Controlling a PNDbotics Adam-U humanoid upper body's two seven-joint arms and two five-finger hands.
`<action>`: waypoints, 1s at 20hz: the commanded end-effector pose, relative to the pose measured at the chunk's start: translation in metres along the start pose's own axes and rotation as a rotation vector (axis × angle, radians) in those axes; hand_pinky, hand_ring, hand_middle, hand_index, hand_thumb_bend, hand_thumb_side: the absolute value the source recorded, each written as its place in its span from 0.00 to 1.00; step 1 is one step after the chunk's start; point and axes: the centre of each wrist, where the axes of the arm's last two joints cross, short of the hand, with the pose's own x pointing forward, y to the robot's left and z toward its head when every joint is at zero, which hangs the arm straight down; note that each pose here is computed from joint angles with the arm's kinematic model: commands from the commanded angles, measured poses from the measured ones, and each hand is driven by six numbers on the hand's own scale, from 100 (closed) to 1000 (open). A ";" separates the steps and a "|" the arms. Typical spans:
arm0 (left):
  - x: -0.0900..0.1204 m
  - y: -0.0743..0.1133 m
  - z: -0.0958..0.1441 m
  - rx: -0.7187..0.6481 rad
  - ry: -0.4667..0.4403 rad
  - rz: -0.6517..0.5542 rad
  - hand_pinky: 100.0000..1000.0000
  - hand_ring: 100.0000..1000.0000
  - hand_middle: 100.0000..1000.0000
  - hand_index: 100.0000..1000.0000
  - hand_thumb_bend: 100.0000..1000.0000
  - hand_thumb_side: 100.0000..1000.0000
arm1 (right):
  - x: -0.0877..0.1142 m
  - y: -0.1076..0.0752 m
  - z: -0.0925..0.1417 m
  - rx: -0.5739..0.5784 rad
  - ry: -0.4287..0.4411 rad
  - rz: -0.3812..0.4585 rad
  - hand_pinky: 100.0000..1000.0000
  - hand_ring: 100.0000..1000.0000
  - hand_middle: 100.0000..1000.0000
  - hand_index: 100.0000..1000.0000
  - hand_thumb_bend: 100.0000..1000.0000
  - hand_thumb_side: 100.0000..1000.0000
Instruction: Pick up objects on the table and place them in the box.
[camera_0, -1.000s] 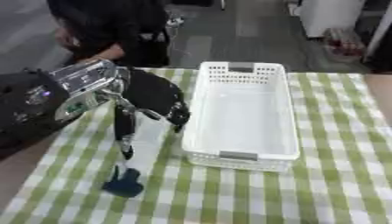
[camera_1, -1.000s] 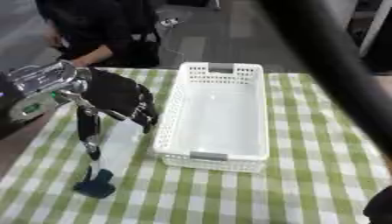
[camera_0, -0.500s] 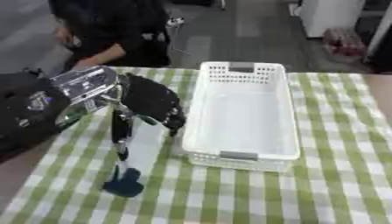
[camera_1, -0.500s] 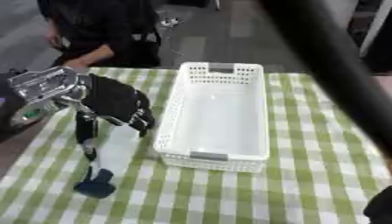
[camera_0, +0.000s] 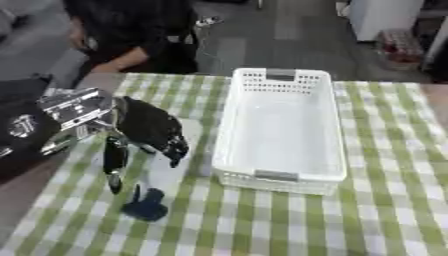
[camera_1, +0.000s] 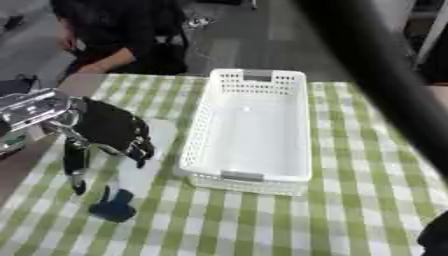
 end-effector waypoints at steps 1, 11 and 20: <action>-0.006 0.007 0.015 -0.128 -0.077 -0.081 0.71 0.66 0.70 0.72 0.91 0.33 | 0.003 -0.003 -0.001 0.130 -0.107 0.071 0.19 0.41 0.38 0.49 0.00 1.00; -0.007 0.001 0.001 -0.112 -0.072 -0.122 0.74 0.74 0.78 0.79 0.84 0.26 | 0.003 -0.001 -0.004 0.121 -0.111 0.078 0.19 0.41 0.38 0.49 0.00 1.00; -0.009 -0.002 -0.003 -0.058 -0.054 -0.220 0.76 0.79 0.85 0.85 0.74 0.23 | 0.003 0.002 -0.009 0.113 -0.121 0.082 0.19 0.41 0.38 0.49 0.00 1.00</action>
